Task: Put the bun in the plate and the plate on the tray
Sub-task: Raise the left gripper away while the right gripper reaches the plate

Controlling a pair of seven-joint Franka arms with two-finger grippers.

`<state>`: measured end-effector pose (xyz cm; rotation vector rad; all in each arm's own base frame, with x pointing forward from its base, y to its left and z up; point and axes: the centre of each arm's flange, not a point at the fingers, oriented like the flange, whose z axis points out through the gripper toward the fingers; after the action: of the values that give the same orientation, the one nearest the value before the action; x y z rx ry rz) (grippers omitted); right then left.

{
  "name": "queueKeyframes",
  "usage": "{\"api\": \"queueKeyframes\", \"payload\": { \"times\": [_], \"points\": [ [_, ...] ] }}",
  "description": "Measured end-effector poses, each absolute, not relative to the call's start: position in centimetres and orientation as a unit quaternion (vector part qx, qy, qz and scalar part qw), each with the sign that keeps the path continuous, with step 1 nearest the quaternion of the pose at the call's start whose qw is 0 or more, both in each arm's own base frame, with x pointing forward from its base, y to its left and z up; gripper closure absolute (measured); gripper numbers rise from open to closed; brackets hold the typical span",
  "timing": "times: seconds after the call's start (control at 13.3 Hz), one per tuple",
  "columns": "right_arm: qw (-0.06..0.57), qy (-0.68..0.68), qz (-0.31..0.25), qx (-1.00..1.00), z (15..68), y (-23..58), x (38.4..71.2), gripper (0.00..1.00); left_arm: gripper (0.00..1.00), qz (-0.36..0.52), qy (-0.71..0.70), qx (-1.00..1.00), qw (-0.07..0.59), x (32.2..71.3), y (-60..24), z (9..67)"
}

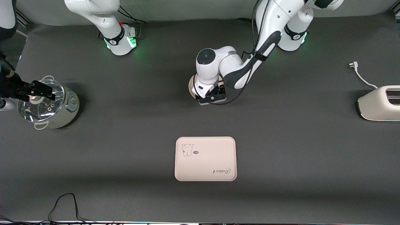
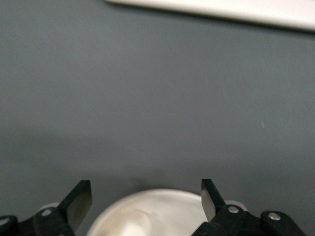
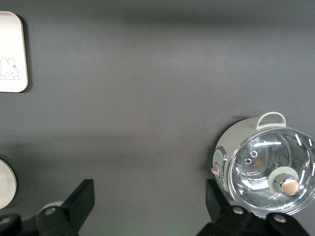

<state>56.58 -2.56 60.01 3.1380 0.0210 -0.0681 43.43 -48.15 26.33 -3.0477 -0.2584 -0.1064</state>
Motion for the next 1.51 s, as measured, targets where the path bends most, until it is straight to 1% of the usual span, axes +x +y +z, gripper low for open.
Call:
{"api": "queueKeyframes", "payload": {
  "times": [0.23,0.38,0.45,0.6,0.75,0.9,1.13,1.28,1.51],
  "points": [
    [0.001,0.007,-0.022,1.0,60.0,-2.6,56.6,0.0,0.0,-0.045,-0.056,-0.996,0.061,49.3,-44.0,31.9],
    [0.001,0.004,-0.024,1.0,59.8,-1.8,56.6,0.0,0.0,-0.028,-0.041,-0.998,0.048,53.6,-39.0,36.4],
    [0.002,-0.005,-0.027,1.0,59.5,-0.1,56.6,0.0,0.0,-0.015,-0.033,-0.999,0.037,55.8,-35.4,39.0],
    [0.004,-0.021,-0.03,0.999,59.1,6.4,56.2,0.0,0.0,-0.004,-0.022,-0.999,0.034,59.8,-26.7,44.3],
    [0.005,-0.035,-0.023,0.999,59.0,15.0,54.7,0.0,0.0,0.009,-0.013,-0.999,0.043,62.2,-18.3,50.0],
    [0.001,-0.054,-0.009,0.999,58.9,23.7,52.0,0.0,0.0,0.012,0.003,-0.999,0.044,63.2,-11.4,54.8],
    [-0.011,-0.069,0.001,0.998,58.0,34.4,46.8,0.0,0.0,-0.001,0.017,-1.0,0.022,63.6,-4.6,57.4],
    [-0.012,-0.066,-0.004,0.998,57.2,38.6,43.9,0.0,0.0,-0.005,0.01,-1.0,0.002,63.4,-2.9,57.2],
    [-0.015,-0.068,-0.01,0.998,56.8,41.6,41.4,0.0,0.0,-0.009,0.01,-1.0,0.011,61.7,-3.3,57.8]
  ]
}}
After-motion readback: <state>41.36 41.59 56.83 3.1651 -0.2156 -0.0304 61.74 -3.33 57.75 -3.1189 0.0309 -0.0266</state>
